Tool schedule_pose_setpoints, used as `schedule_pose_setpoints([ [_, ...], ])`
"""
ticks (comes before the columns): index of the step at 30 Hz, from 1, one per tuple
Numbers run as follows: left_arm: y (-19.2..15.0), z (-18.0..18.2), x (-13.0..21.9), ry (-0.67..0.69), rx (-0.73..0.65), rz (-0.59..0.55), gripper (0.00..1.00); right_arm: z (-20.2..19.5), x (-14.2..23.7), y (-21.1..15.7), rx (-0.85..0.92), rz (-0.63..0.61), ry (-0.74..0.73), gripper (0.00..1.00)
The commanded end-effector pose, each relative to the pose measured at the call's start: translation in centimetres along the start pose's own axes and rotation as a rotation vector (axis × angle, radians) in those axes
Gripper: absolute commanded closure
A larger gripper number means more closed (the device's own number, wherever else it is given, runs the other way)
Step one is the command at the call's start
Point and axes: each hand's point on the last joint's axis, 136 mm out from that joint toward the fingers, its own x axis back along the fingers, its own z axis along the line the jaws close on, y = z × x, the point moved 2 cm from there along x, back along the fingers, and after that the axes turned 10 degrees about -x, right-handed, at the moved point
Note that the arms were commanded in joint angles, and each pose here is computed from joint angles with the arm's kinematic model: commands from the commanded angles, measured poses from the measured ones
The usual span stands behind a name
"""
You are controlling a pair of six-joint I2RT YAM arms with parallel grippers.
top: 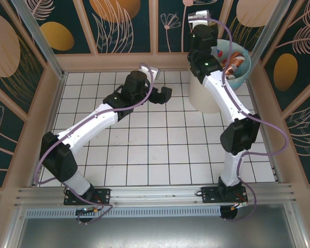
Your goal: Put the plastic bottles in the bin
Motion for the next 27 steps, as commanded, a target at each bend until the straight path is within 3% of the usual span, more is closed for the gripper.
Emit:
schedule_pose_setpoints([
  [1, 0.8, 0.3, 0.6, 0.012, 0.012, -0.035, 0.03, -1.3, -0.7, 1.2, 0.001, -0.073, -0.132, 0.86],
  [16, 0.4, 0.2, 0.1, 0.007, 0.015, -0.022, 0.03, -0.8, -1.1, -2.6, 0.061, 0.221, -0.035, 0.83],
  [23, -0.1, 0.2, -0.3, 0.006, 0.018, -0.008, 0.03, -1.7, -1.8, -6.8, 0.092, 0.357, -0.026, 0.8],
  [27, -0.6, 0.2, -0.7, 0.0, 0.022, 0.003, 0.03, -2.4, -2.3, -8.3, 0.08, 0.409, -0.016, 0.69],
])
